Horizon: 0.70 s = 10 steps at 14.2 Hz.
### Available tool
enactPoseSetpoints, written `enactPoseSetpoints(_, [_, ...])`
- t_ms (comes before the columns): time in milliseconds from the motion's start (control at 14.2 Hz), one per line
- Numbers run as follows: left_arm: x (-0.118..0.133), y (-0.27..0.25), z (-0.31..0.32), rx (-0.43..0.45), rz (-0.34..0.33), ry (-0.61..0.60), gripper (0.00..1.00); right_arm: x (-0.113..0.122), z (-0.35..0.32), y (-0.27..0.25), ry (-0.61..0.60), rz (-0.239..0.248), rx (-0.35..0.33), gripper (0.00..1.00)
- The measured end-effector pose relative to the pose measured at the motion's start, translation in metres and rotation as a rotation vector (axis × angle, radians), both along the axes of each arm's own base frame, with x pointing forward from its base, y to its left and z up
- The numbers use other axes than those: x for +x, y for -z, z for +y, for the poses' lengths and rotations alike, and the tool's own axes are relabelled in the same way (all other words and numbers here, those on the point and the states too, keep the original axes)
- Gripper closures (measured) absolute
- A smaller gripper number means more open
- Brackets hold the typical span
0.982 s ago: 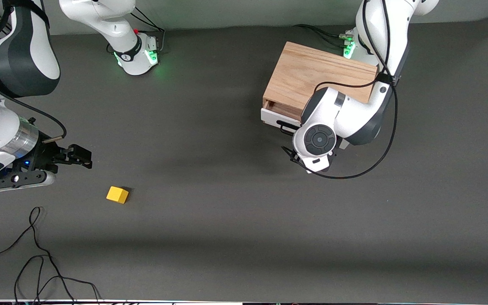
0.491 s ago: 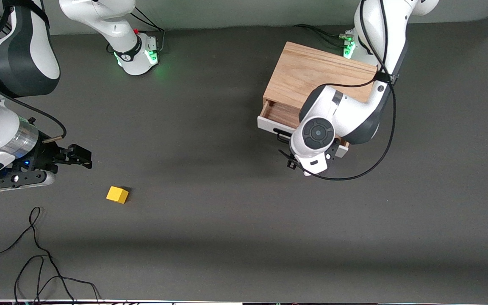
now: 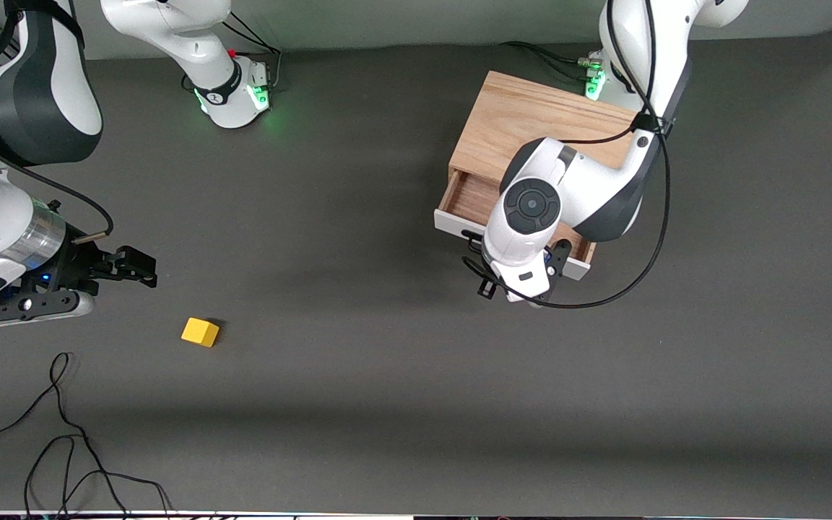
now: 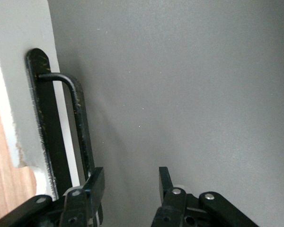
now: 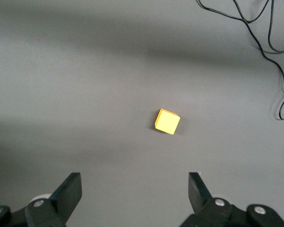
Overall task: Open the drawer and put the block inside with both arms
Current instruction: 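Pull the drawer open by its handle with the left gripper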
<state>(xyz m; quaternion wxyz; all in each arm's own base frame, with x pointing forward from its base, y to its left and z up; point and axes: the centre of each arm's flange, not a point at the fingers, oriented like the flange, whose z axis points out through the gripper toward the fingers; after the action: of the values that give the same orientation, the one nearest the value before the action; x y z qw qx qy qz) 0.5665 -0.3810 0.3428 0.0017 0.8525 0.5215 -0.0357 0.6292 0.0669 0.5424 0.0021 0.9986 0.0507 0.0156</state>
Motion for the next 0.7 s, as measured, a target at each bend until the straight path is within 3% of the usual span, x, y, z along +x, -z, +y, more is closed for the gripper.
enactPoseSetpoints(351, [0.007, -0.009, 0.004, 0.021, -0.018, 0.006, 0.42, 0.000, 0.000, 0.000, 0.000, -0.001, 0.000, 0.00])
enactPoseSetpoints(421, [0.009, -0.018, 0.007, 0.030, -0.006, 0.003, 0.37, 0.000, 0.000, 0.000, 0.000, -0.002, 0.000, 0.00])
enactPoseSetpoints(632, [0.011, -0.073, 0.010, 0.067, 0.050, 0.005, 0.05, 0.001, -0.001, -0.002, 0.002, -0.012, 0.001, 0.00])
enactPoseSetpoints(702, [0.010, -0.100, 0.012, 0.077, 0.065, 0.013, 0.00, 0.001, -0.001, -0.002, 0.002, -0.012, 0.001, 0.00])
